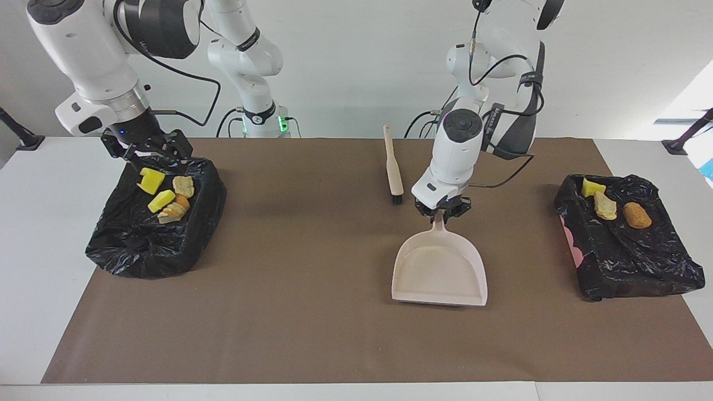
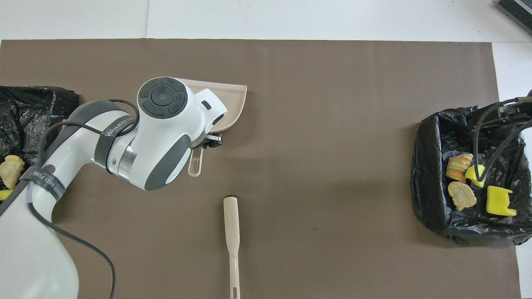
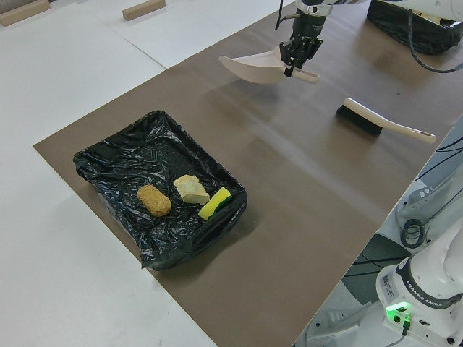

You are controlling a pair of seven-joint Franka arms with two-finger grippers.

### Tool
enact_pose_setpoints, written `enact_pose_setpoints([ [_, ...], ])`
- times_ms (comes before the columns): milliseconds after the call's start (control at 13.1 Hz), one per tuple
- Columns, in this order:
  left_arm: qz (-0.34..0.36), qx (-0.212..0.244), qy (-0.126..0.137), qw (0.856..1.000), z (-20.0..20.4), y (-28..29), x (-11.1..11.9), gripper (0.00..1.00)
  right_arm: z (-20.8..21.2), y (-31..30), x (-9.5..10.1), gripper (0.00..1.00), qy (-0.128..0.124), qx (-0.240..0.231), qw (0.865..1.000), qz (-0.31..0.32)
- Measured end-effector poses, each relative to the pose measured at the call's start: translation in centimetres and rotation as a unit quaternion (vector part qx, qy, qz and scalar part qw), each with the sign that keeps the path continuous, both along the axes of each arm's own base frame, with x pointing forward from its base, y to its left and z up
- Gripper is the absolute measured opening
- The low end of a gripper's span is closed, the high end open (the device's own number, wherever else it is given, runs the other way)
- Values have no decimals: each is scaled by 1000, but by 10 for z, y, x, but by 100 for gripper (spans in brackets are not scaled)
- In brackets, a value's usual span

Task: Sweep and dump trash in bin

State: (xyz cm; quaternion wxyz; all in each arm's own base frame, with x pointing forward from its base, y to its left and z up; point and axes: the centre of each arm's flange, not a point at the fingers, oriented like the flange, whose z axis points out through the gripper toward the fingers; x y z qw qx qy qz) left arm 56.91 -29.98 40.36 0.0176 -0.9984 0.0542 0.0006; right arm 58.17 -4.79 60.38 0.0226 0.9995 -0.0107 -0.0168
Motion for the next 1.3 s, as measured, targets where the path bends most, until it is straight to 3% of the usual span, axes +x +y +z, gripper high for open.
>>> enact_pose_setpoints([
  [229, 29, -30, -11, 999, -5, -37, 4, 31, -4, 22, -13, 100, 10, -4, 999, -31],
  [610, 44, -51, -6, 998, -31, -67, 12, 31, 15, 54, -28, 100, -4, 2, 1000, -24],
  [1067, 31, -34, -11, 999, -40, -68, 11, 31, 17, 37, -29, 100, -5, 17, 999, -40],
  [1220, 31, -31, -8, 999, -44, -67, 10, 36, 17, 37, -29, 100, -5, 17, 999, -40],
  [1296, 31, -30, -7, 999, -44, -67, 10, 44, 17, 37, -29, 100, -5, 17, 999, -40],
])
